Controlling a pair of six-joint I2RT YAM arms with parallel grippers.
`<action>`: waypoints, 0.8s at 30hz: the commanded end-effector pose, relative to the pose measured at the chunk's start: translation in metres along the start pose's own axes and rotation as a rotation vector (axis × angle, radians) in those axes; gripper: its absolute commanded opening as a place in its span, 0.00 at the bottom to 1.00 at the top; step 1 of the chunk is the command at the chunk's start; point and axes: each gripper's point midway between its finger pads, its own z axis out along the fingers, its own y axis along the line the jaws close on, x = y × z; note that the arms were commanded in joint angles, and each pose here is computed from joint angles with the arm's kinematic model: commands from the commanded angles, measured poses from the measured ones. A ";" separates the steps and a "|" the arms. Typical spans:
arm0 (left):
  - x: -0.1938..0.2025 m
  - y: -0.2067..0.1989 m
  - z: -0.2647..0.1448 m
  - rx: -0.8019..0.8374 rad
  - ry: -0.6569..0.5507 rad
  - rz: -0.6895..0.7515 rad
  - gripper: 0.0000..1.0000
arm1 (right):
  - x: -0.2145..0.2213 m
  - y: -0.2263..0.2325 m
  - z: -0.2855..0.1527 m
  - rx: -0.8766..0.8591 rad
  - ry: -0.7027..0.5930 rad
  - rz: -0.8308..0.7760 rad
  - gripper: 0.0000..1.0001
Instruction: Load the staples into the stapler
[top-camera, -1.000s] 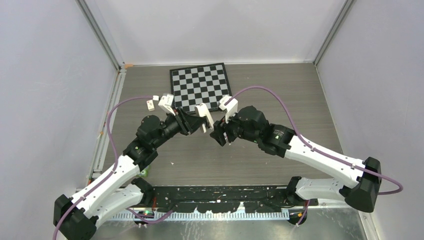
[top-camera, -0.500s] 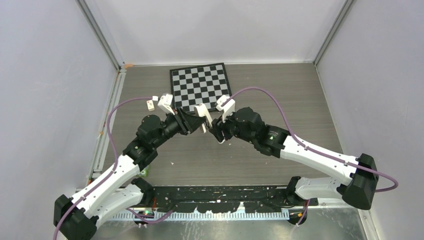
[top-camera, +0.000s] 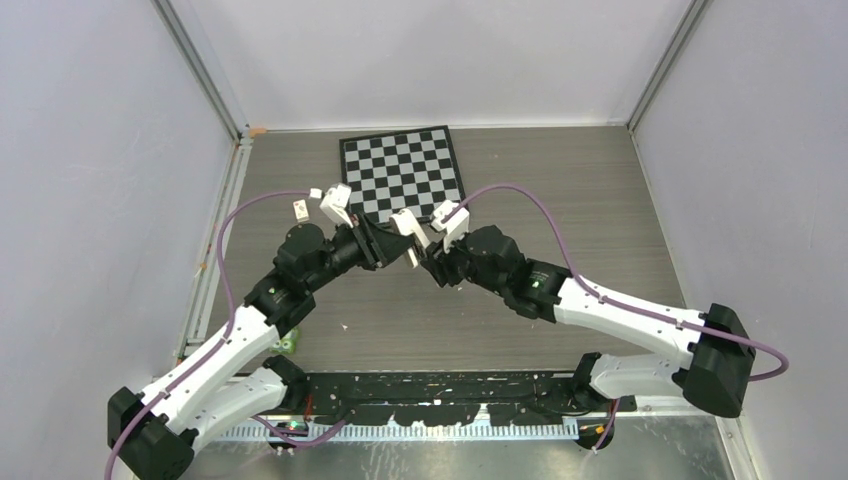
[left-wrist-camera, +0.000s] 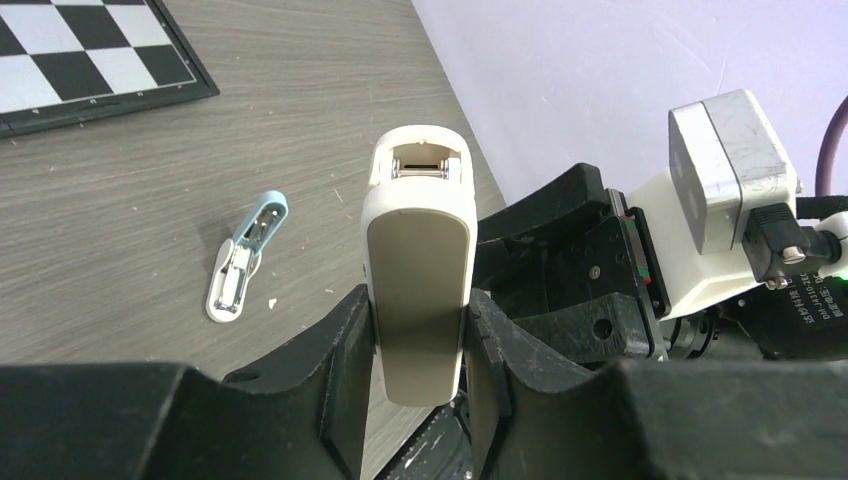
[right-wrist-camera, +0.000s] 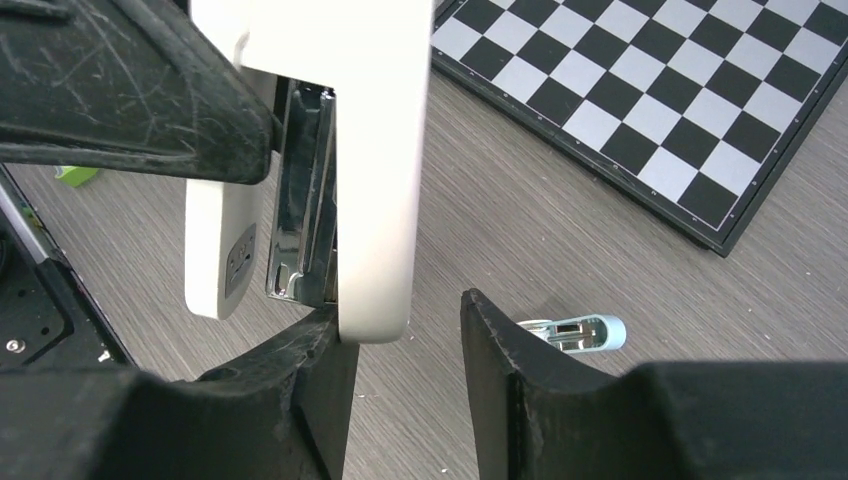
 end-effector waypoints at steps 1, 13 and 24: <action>-0.006 -0.015 -0.011 0.034 0.004 0.021 0.00 | -0.038 -0.017 -0.016 0.080 -0.184 0.017 0.45; 0.008 -0.009 -0.009 0.021 0.093 0.072 0.00 | -0.029 -0.021 -0.019 0.085 -0.187 -0.011 0.46; 0.015 -0.005 -0.008 0.019 0.189 0.094 0.00 | -0.022 -0.022 -0.028 0.064 -0.184 -0.072 0.51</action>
